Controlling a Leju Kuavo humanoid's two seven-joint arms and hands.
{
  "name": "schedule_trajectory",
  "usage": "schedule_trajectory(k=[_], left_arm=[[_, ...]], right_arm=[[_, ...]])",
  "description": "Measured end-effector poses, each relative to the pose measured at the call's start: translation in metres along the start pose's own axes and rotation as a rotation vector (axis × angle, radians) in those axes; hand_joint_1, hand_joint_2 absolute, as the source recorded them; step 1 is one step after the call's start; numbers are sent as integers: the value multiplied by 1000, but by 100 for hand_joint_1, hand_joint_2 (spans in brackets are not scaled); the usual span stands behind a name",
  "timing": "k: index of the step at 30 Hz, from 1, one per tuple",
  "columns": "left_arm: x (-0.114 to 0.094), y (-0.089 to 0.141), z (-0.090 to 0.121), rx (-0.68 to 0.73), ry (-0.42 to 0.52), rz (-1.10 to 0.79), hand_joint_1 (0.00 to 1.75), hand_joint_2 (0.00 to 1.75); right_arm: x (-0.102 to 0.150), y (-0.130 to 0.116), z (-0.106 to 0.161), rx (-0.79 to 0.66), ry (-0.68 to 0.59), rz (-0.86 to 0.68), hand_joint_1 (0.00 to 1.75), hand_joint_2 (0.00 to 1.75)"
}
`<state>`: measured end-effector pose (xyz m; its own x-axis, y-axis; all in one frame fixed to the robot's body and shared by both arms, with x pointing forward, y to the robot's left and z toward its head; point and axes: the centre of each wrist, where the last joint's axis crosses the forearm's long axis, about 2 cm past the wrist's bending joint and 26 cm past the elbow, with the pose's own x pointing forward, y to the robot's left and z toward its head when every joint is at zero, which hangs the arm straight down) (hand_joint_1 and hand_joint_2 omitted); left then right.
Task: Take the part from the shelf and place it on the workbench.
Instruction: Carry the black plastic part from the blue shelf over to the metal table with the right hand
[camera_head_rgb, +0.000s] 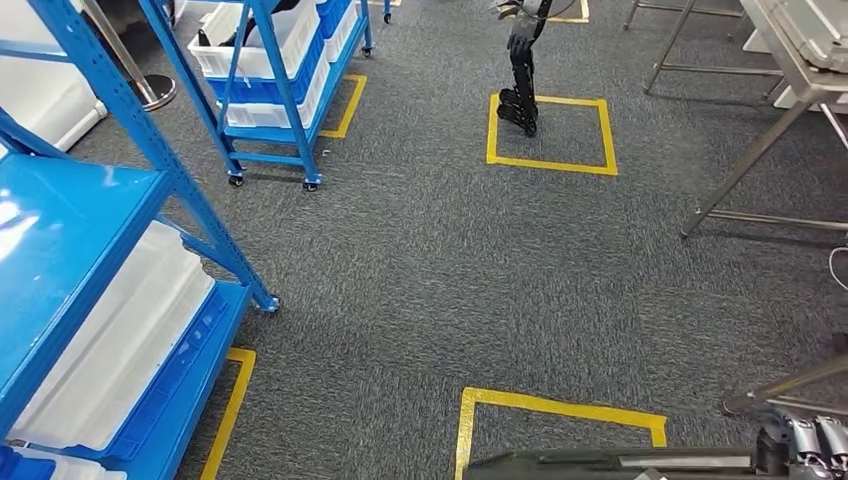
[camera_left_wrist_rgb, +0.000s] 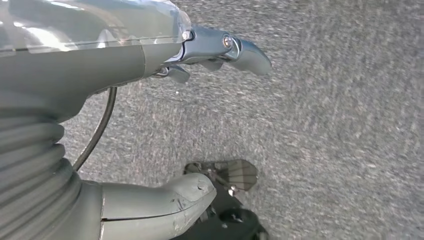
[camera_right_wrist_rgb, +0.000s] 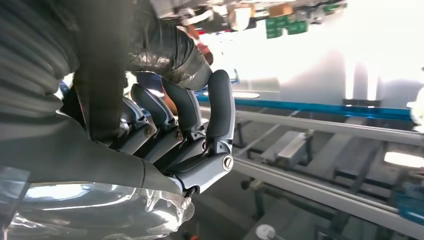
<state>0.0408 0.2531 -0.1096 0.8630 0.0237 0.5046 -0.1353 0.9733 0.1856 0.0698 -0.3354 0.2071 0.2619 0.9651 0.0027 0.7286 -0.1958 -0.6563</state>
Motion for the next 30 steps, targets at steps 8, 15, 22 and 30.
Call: schedule_trajectory(k=[8,15,22,30], left_arm=[[-5,1,2,-1,10,-4,0,175],[-3,0,1,-8,1,-9,0,175],[-6,1,3,-11,4,-6,0,175],[-1,0,1,-10,-2,-1,0,175]], right_arm=[[0,-1,-3,-13,0,4,171,175],[-3,-1,-2,-14,6,12,171,175],[-4,4,3,-1,25,-27,171,175],[-5,7,10,24,38,-52,171,175]])
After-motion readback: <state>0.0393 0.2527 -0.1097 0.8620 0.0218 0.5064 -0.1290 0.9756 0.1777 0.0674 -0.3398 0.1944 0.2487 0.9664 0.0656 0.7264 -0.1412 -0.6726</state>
